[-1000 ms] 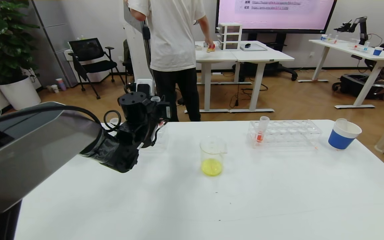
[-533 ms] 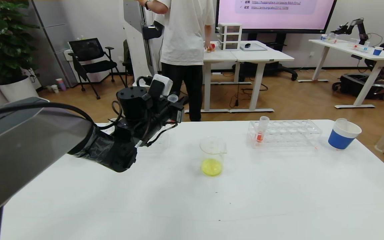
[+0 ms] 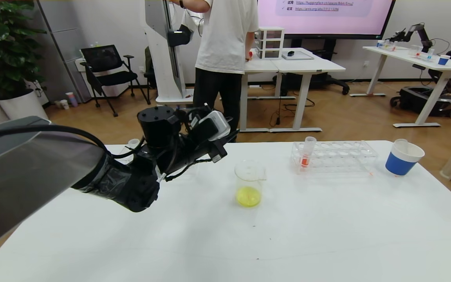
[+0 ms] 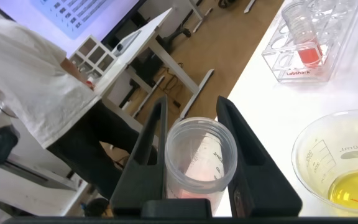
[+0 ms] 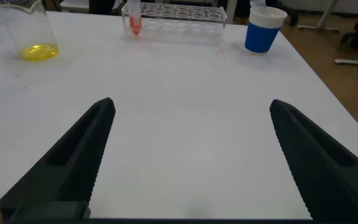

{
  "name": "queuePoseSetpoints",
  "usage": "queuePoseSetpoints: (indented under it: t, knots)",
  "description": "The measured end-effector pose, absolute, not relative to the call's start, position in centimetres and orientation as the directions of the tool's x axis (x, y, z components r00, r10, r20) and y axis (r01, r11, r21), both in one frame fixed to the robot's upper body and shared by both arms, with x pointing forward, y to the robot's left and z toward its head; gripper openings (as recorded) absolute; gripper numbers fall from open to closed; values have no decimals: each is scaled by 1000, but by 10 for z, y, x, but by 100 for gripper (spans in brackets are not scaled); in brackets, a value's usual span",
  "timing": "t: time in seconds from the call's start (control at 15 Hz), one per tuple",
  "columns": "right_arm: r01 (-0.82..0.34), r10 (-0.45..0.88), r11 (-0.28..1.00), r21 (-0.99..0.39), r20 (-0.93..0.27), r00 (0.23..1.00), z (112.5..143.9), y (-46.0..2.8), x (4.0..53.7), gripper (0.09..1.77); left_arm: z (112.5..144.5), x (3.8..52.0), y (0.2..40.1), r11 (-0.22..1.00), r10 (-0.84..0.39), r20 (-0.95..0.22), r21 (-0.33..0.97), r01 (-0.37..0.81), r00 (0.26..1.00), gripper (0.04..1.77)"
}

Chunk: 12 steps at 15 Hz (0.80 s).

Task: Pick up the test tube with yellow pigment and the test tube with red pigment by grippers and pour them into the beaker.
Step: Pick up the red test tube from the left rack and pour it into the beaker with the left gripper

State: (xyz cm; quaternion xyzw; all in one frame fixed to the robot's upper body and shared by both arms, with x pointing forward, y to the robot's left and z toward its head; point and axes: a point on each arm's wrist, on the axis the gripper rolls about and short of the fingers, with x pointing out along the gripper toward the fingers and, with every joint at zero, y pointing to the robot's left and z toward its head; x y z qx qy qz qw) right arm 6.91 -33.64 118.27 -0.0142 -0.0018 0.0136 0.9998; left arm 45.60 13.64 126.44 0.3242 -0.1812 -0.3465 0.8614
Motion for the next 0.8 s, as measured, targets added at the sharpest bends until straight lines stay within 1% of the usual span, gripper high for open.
queuePoseSetpoints:
  t: [0.2,0.4,0.6,0.8]
  knots:
    - [-28,28,999,-29,4,1000,1183,-336,69,174,1263,452,125,459,-762,86,771,442,642,54]
    - [-28,28,999,-29,3,1000,1183,-336,69,174,1258,453,118,354,-791,65,859,369,608,54]
    - [-28,28,999,-29,4,1000,1183,-336,69,174,1255,456,115,262,-800,41,922,286,599,54]
    - [-28,28,999,-28,4,1000,1183,-336,69,174,1254,460,112,215,-801,47,953,214,597,54]
